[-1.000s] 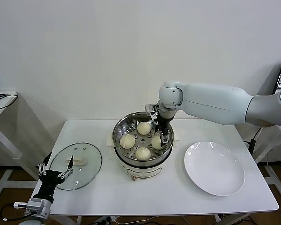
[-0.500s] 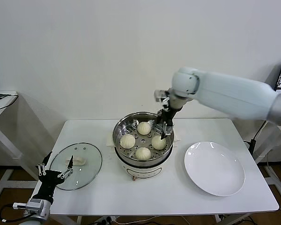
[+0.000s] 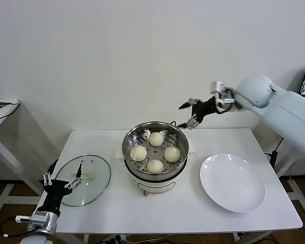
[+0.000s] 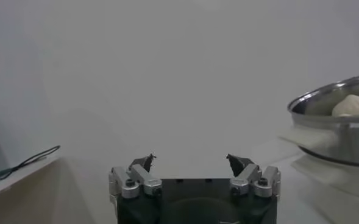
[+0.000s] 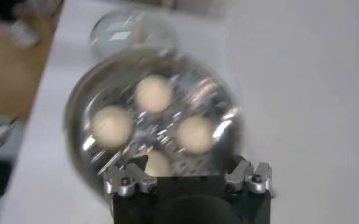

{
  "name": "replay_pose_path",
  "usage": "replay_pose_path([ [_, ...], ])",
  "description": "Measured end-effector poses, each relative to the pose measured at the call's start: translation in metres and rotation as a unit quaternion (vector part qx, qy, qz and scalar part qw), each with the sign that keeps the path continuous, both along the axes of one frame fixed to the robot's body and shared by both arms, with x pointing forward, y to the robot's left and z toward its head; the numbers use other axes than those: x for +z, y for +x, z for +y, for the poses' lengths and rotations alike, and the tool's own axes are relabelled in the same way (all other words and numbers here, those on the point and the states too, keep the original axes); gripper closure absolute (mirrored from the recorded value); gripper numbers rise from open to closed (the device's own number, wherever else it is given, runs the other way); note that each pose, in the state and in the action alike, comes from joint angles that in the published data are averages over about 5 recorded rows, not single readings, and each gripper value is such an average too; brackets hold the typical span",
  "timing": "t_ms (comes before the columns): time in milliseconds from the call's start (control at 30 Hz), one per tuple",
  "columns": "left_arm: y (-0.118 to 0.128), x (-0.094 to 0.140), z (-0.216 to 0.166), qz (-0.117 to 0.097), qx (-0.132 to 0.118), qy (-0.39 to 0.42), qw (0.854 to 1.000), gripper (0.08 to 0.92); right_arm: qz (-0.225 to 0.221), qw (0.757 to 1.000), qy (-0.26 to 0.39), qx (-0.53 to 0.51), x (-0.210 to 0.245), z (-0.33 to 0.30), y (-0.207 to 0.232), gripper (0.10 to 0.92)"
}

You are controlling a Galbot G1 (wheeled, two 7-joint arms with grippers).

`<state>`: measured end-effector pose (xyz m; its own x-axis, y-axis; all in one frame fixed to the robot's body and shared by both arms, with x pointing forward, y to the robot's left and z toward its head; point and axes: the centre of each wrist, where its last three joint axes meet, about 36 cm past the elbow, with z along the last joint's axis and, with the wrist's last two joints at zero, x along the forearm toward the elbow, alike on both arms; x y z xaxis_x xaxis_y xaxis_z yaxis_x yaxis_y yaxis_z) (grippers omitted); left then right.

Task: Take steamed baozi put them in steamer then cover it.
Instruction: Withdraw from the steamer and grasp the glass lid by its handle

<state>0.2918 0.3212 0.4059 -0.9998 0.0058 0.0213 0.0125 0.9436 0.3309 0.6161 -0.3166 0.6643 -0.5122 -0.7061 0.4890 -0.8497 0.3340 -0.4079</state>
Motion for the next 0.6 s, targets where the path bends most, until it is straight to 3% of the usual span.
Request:
replay_pose_path([
  [133,0.001,0.006,-0.004,-0.003,-0.007,0.006,1.0,0.177,-0.062,0.992,0.092,-0.067,-0.03,-0.023,-0.023,0.2],
  [300,0.005,0.01,-0.009,-0.011,-0.009,0.009,1.0,0.177,-0.118,0.963,0.19,-0.148,-0.077,-0.04,-0.058,0.2],
  [600,0.011,0.008,-0.015,-0.024,-0.016,0.016,0.999,0.177,-0.16,0.895,0.319,-0.268,-0.177,-0.028,-0.141,0.2],
])
